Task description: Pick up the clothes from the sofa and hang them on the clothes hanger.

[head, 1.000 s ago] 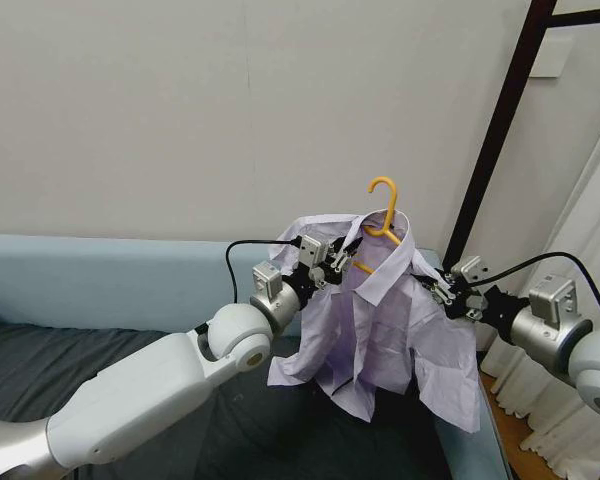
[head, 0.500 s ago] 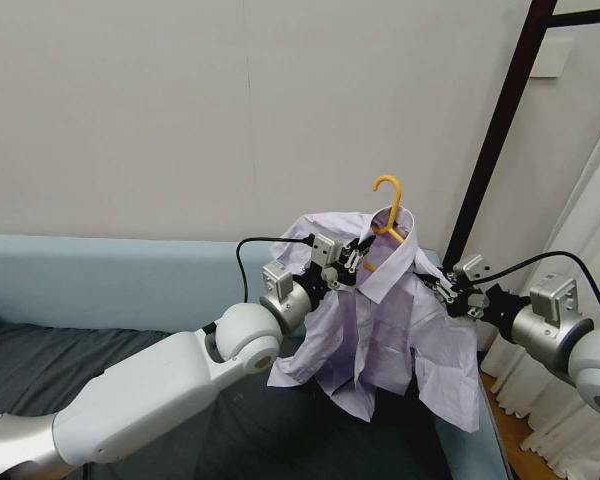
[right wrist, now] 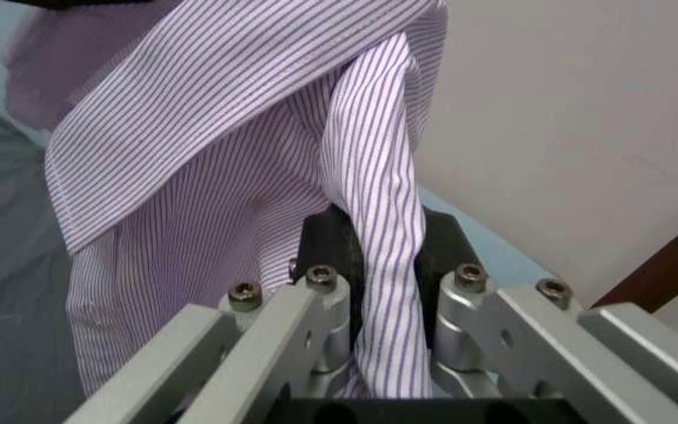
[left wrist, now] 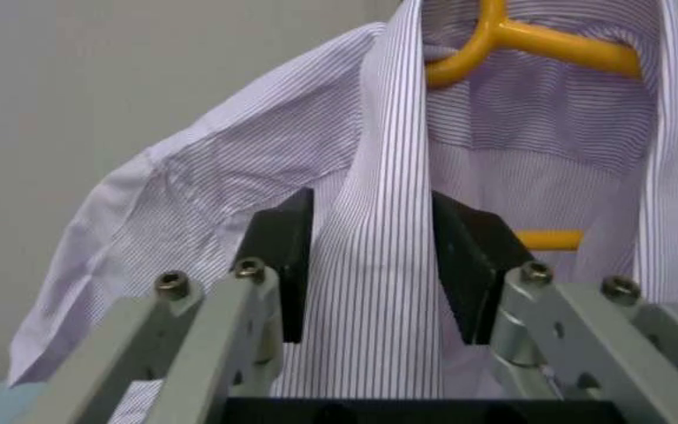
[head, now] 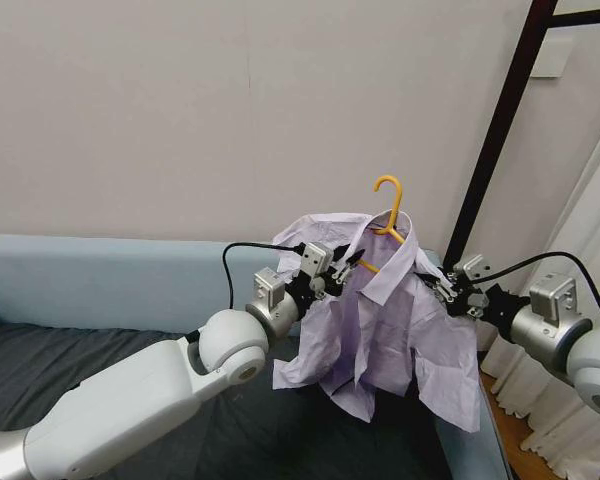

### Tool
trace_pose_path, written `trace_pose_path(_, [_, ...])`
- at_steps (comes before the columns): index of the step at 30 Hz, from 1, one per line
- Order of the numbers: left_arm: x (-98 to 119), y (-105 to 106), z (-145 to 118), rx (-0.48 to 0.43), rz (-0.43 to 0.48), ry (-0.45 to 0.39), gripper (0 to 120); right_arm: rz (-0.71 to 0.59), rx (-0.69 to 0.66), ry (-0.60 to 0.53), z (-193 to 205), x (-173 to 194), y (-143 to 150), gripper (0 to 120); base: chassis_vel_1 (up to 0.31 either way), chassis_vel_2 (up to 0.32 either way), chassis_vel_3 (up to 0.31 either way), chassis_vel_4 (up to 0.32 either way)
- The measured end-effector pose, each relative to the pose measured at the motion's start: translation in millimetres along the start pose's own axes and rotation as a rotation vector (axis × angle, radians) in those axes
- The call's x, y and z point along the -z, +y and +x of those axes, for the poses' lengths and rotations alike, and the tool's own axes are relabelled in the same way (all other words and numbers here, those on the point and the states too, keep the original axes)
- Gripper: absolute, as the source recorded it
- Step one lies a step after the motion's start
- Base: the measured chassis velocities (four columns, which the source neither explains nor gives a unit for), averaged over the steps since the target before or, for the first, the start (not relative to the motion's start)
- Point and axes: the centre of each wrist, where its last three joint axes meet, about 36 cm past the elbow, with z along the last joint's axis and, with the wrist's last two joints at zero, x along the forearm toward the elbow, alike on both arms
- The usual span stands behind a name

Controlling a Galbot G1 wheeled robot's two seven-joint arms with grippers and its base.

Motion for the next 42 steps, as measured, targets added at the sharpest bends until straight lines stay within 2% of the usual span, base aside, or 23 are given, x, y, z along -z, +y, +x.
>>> trace_pose_path(1, [3, 1, 3, 0.01, -0.005, 0.008, 47, -0.001, -0.002, 0.0, 0, 0, 0, 8, 0.0, 0.0, 0.0, 0.0])
trace_pose_path(2, [3, 1, 3, 0.01, -0.005, 0.008, 47, -0.001, -0.002, 0.0, 0, 0, 0, 8, 0.0, 0.0, 0.0, 0.0])
trace_pose_path(5, [3, 7, 16, 0.041, 0.008, -0.009, 61, -0.012, -0.017, -0.005, 1, 3, 3, 8, 0.0, 0.0, 0.0, 0.0])
trace_pose_path(7, [1, 8, 21, 0.047, 0.012, -0.015, 64, -0.015, -0.019, -0.004, 2, 4, 3, 8, 0.0, 0.0, 0.0, 0.0])
trace_pose_path(8, [-2, 10, 31, 0.057, 0.019, -0.027, 71, -0.027, -0.025, 0.003, 4, 7, 5, 8, 0.0, 0.0, 0.0, 0.0])
trace_pose_path(11, [-5, 11, 42, 0.065, 0.023, -0.038, 77, -0.046, -0.035, 0.015, 6, 11, 8, 8, 0.0, 0.0, 0.0, 0.0])
trace_pose_path(13, [-5, 15, 57, 0.085, 0.032, -0.056, 88, -0.071, -0.047, 0.029, 9, 18, 12, 8, 0.0, 0.0, 0.0, 0.0])
trace_pose_path(15, [-7, 21, 77, 0.142, 0.056, -0.084, 98, -0.083, -0.066, 0.036, 14, 25, 16, 8, 0.0, 0.0, 0.0, 0.0])
trace_pose_path(16, [-7, 21, 77, 0.142, 0.056, -0.084, 98, -0.083, -0.066, 0.036, 14, 25, 16, 8, 0.0, 0.0, 0.0, 0.0])
trace_pose_path(18, [-20, 24, 97, 0.211, 0.072, -0.09, 100, -0.089, -0.093, 0.051, 17, 30, 20, 8, 0.0, 0.0, 0.0, 0.0])
trace_pose_path(20, [-24, 26, 101, 0.229, 0.075, -0.091, 100, -0.092, -0.1, 0.052, 17, 31, 20, 8, 0.0, 0.0, 0.0, 0.0])
trace_pose_path(22, [-48, 30, 122, 0.313, 0.106, -0.105, 100, -0.111, -0.119, 0.042, 16, 30, 20, 8, 0.0, 0.0, 0.0, 0.0])
trace_pose_path(25, [-55, 28, 127, 0.328, 0.115, -0.106, 100, -0.116, -0.122, 0.04, 16, 29, 20, 8, 0.0, 0.0, 0.0, 0.0])
trace_pose_path(27, [-84, 16, 147, 0.373, 0.129, -0.103, 100, -0.134, -0.133, 0.031, 15, 26, 21, 8, 0.0, 0.0, 0.0, 0.0])
trace_pose_path(28, [-93, 11, 153, 0.385, 0.14, -0.097, 100, -0.134, -0.136, 0.024, 15, 26, 22, 8, 0.0, 0.0, 0.0, 0.0])
trace_pose_path(29, [-93, 11, 153, 0.385, 0.14, -0.097, 100, -0.134, -0.136, 0.024, 15, 26, 22, 8, 0.0, 0.0, 0.0, 0.0])
trace_pose_path(30, [-110, -3, 167, 0.417, 0.171, -0.093, 100, -0.133, -0.144, 0.005, 13, 25, 23, 8, 0.0, 0.0, 0.0, 0.0])
trace_pose_path(31, [-119, -9, 174, 0.439, 0.184, -0.099, 100, -0.134, -0.146, -0.006, 12, 24, 24, 8, 0.0, 0.0, 0.0, 0.0])
trace_pose_path(33, [-166, -42, 210, 0.584, 0.2, -0.115, 100, -0.164, -0.171, -0.03, 6, 15, 26, 8, 0.0, 0.0, 0.0, 0.0])
trace_pose_path(35, [-175, -51, 218, 0.606, 0.203, -0.113, 100, -0.179, -0.178, -0.032, 7, 13, 26, 8, 0.0, 0.0, 0.0, 0.0])
trace_pose_path(39, [-204, -87, 252, 0.697, 0.215, -0.103, 100, -0.206, -0.225, -0.053, 21, 3, 31, 8, 0.0, 0.0, 0.0, 0.0])
trace_pose_path(42, [-209, -98, 261, 0.724, 0.216, -0.107, 100, -0.206, -0.251, -0.052, 27, -4, 34, 8, 0.0, 0.0, 0.0, 0.0])
